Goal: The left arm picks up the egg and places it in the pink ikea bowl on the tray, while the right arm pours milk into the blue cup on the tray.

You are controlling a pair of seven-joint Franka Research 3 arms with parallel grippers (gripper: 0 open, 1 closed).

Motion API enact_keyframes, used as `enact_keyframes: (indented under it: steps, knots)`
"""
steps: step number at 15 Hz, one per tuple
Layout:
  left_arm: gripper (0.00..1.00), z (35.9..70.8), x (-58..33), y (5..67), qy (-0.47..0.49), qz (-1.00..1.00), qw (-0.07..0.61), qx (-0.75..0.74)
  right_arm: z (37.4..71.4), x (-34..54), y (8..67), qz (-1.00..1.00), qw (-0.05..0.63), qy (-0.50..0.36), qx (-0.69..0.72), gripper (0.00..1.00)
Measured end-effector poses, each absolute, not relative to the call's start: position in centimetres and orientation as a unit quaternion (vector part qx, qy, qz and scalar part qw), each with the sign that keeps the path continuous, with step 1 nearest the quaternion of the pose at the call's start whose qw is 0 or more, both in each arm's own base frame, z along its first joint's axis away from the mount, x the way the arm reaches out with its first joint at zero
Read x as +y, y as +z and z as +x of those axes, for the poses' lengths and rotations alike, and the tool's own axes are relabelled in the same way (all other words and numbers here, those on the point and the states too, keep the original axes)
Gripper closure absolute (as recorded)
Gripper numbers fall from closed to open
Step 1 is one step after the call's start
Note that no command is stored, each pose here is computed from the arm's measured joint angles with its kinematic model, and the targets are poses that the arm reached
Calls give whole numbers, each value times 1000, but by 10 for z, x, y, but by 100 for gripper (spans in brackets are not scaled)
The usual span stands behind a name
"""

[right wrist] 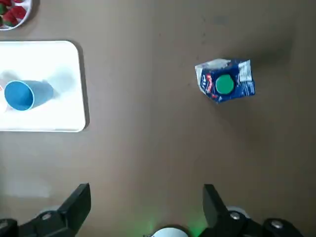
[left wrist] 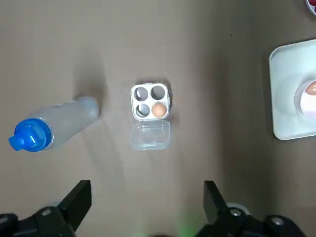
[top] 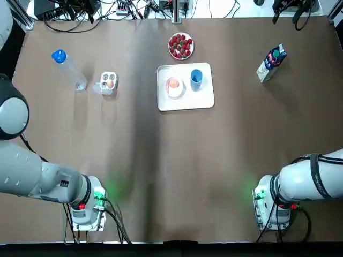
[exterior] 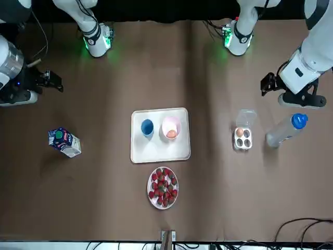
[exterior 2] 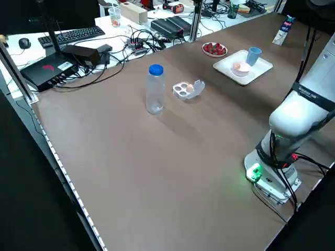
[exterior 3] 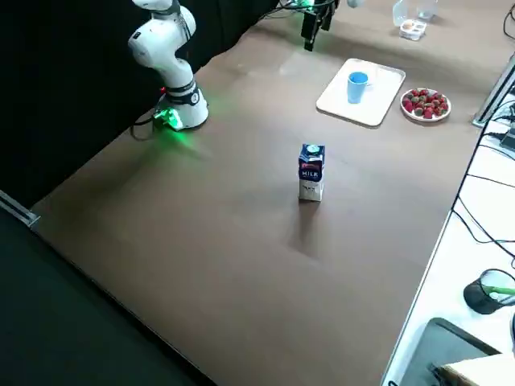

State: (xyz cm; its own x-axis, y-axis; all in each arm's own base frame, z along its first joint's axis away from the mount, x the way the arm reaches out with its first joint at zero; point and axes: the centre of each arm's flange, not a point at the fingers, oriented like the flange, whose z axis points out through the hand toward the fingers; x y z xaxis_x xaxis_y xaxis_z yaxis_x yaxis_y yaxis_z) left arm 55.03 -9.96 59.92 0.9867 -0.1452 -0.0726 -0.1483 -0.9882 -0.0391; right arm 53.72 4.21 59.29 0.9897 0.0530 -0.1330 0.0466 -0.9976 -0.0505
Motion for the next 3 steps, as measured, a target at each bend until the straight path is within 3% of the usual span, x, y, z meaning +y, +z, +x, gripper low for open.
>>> enact_keyframes:
  steps: [3]
  knots:
    - [0, 550, -100, 599, 35, -996, 22, 74, 535, 39, 585, -997, 22, 73, -11, 0]
